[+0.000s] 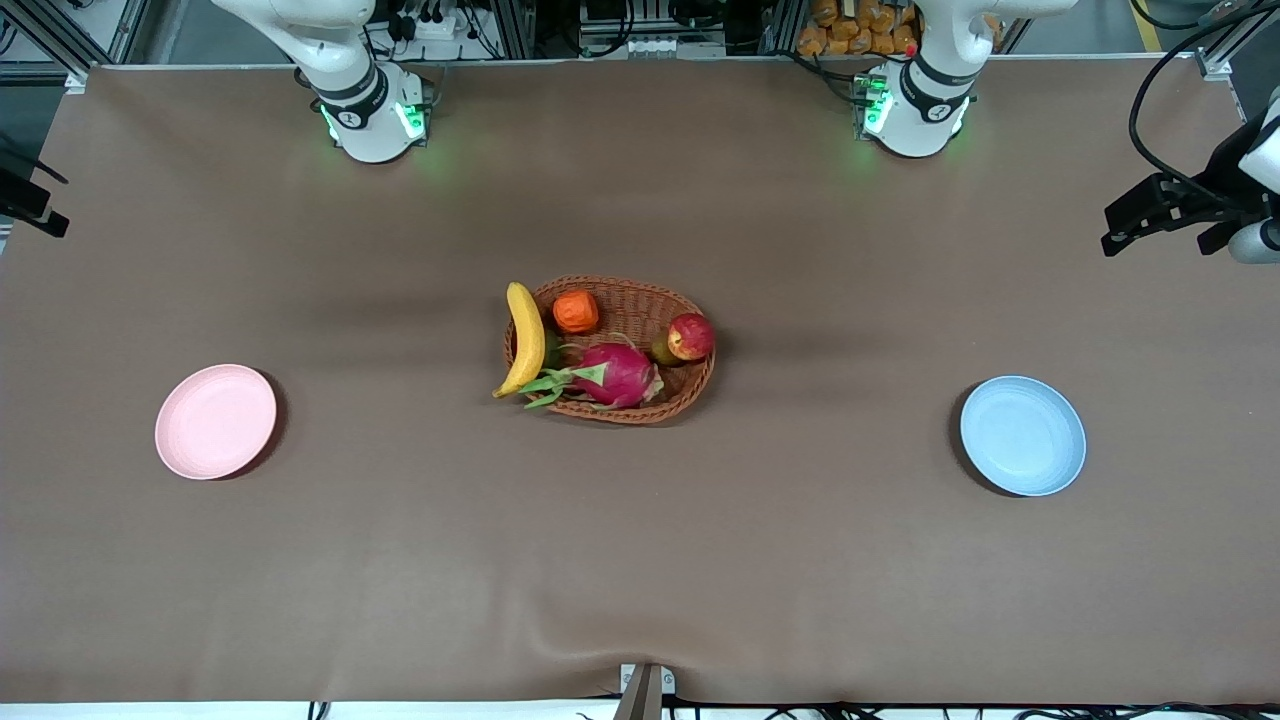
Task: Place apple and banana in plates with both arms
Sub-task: 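Move both grippers from rest toward the wicker basket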
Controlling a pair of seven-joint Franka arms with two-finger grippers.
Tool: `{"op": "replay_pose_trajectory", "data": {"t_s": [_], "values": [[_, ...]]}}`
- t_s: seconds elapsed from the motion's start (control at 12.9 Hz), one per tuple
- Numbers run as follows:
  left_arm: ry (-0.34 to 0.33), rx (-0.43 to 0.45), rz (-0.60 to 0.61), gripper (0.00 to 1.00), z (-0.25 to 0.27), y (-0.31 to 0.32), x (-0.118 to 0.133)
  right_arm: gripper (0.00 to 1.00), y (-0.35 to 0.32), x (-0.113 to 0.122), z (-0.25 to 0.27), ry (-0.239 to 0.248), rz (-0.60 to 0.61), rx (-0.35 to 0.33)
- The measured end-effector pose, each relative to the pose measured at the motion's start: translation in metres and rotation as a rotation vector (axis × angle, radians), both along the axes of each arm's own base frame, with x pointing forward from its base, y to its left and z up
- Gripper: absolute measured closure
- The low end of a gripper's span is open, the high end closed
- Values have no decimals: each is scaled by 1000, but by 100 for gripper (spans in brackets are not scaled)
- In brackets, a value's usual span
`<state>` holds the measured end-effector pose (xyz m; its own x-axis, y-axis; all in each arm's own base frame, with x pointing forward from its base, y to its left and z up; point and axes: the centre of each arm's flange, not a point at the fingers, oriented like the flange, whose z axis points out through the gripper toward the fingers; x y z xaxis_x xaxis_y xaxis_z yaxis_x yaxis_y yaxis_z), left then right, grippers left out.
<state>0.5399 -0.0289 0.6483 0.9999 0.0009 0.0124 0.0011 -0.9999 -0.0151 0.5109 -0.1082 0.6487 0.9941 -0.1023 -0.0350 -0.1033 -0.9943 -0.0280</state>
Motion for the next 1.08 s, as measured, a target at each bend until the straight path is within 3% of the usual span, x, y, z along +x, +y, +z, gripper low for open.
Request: {"op": "replay_pose_trajectory", "data": {"t_s": [1.08], "values": [[8, -5, -62, 0, -4, -34, 0, 0, -18, 9, -8, -32, 15, -7]]}}
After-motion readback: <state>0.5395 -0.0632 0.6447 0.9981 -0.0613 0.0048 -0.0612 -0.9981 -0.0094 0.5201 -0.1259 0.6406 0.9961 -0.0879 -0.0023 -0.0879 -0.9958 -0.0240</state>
